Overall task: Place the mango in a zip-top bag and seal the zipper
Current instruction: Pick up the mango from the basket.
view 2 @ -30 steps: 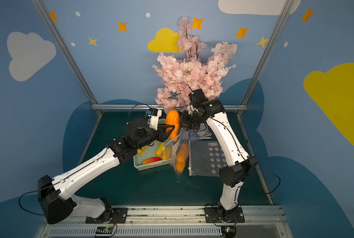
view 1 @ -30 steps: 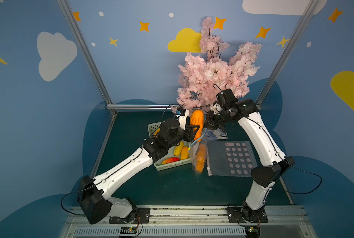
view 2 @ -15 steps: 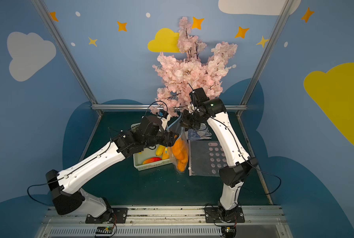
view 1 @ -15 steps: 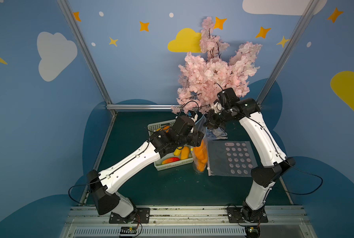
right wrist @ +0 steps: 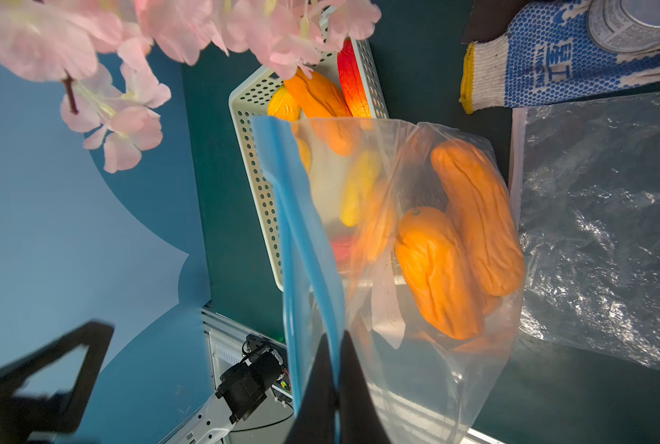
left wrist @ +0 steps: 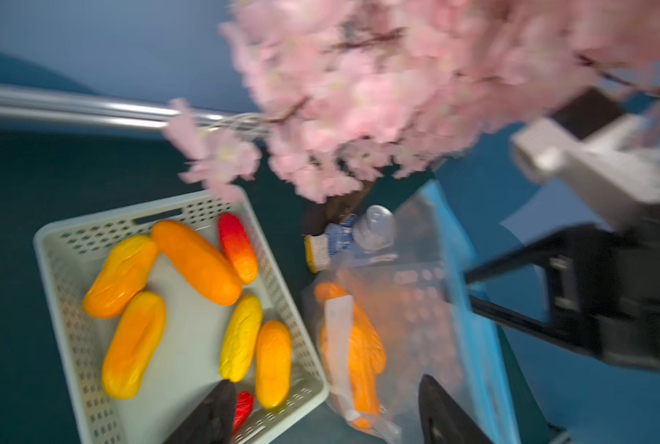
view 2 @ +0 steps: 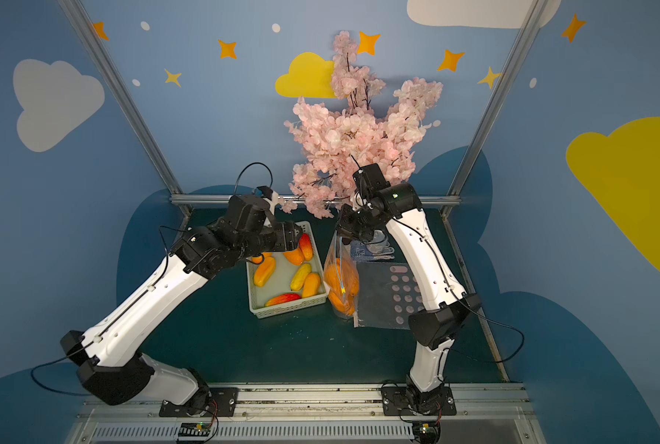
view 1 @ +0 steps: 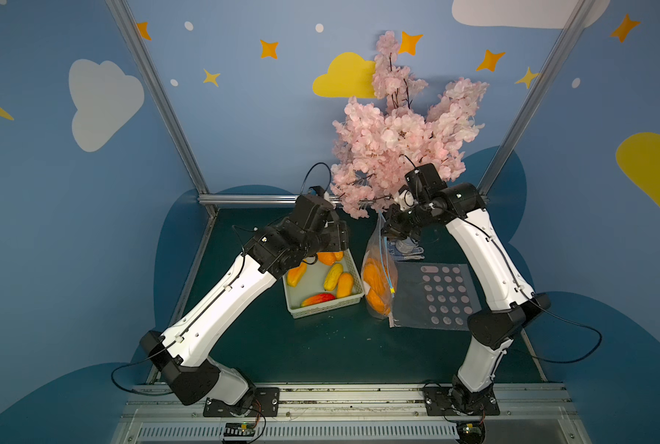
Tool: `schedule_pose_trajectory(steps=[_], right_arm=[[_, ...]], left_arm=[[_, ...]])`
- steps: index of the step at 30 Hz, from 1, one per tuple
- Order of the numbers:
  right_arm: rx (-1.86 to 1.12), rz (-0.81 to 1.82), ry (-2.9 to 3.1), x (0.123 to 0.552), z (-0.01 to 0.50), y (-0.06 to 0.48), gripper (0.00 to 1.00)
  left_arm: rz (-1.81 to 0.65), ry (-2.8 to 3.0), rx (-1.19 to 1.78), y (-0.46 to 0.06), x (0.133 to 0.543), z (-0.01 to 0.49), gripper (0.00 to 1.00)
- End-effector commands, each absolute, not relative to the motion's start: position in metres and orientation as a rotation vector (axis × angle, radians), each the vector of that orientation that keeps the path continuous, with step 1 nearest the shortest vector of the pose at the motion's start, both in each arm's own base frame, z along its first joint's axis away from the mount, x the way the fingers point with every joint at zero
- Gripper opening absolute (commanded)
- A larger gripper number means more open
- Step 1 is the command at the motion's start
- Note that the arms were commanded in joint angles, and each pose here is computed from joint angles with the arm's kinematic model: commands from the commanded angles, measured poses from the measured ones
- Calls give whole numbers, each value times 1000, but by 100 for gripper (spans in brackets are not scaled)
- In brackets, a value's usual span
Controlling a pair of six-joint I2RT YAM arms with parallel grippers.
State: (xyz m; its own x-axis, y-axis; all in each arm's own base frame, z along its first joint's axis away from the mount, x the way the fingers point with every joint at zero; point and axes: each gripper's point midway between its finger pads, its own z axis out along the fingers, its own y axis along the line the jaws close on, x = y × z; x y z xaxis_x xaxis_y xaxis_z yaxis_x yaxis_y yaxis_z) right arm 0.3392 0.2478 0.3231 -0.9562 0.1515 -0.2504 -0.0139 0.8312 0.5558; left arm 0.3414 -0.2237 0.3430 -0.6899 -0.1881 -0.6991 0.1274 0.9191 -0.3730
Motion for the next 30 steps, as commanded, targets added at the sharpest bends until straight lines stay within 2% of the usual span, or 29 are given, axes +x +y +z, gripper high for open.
schedule_pose_trajectory(steps=[1, 7, 14, 18, 21, 30], right_arm=[[74, 840, 2678, 331, 341, 244, 0], [68, 849, 2680, 333, 339, 249, 0], [75, 847, 2691, 335, 334, 249, 0], [80, 853, 2699, 336, 332, 249, 0], [89, 855, 2706, 336, 330, 249, 0], [92, 860, 2701, 339, 331, 248, 0]], left_arm=[[-427, 2417, -255, -186, 361, 285, 76], [-151, 2659, -89, -158, 417, 174, 78], [171, 2917, 123, -140, 431, 91, 81], [227, 2923, 147, -130, 433, 67, 87], [236, 2955, 178, -127, 432, 54, 87], [79, 3030, 182, -152, 410, 38, 75]])
